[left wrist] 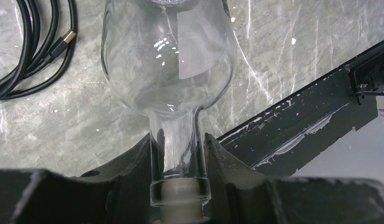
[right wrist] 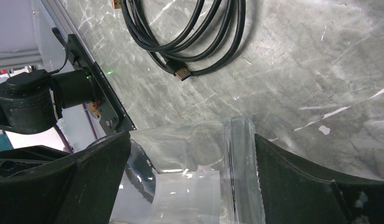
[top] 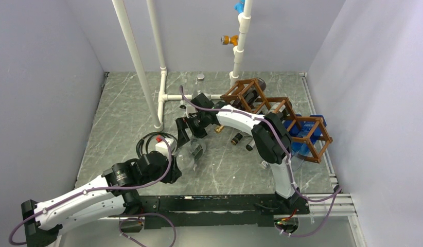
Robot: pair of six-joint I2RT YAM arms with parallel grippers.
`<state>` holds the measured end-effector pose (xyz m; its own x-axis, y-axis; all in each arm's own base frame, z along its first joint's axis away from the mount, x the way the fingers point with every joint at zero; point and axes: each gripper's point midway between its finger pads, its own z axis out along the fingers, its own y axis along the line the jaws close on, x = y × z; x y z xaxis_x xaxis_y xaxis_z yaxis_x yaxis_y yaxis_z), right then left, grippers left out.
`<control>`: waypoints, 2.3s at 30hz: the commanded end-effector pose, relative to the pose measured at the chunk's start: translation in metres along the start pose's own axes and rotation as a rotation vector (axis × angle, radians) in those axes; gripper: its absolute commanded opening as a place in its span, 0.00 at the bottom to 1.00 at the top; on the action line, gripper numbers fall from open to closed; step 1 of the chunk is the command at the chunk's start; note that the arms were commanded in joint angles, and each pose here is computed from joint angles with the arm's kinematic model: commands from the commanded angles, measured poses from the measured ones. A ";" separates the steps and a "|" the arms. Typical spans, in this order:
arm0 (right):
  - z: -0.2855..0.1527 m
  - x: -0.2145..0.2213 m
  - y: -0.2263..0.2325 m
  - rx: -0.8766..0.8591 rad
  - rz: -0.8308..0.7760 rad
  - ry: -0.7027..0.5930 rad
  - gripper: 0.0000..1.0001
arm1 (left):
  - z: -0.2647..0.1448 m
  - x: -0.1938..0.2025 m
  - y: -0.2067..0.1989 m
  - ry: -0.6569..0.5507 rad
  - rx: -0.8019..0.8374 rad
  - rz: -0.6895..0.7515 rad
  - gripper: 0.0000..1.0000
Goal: Take the wine bottle off the wine rack
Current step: Pick up the wine bottle from the wine rack.
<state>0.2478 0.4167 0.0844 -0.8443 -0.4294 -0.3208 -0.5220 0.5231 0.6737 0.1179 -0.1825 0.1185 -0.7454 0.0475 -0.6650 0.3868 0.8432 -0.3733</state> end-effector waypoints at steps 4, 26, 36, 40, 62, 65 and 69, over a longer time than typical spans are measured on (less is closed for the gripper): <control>0.006 0.018 0.080 -0.170 -0.177 0.099 1.00 | -0.011 -0.077 -0.048 -0.293 0.180 -0.056 0.00; 0.009 0.000 0.068 -0.160 -0.148 0.063 1.00 | -0.017 -0.079 -0.044 -0.315 0.174 -0.050 0.00; 0.018 0.010 0.064 -0.219 -0.068 0.078 1.00 | -0.015 -0.073 -0.038 -0.297 0.152 -0.028 0.00; 0.011 0.003 0.062 -0.247 -0.038 0.043 1.00 | -0.014 -0.069 -0.036 -0.282 0.145 -0.019 0.00; 0.016 -0.025 0.024 -0.155 0.034 -0.055 1.00 | -0.012 -0.060 -0.032 -0.255 0.138 -0.021 0.00; 0.018 -0.025 0.023 -0.166 0.035 -0.045 1.00 | -0.011 -0.059 -0.032 -0.251 0.139 -0.019 0.00; 0.024 -0.028 0.010 -0.105 0.018 -0.045 1.00 | -0.011 -0.058 -0.033 -0.243 0.140 -0.013 0.00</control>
<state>0.2626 0.4337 0.0789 -0.8852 -0.3626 -0.2914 -0.4481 0.4966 0.7434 0.1319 -0.1717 0.1245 -0.6938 -0.0050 -0.7201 0.3563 0.8666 -0.3492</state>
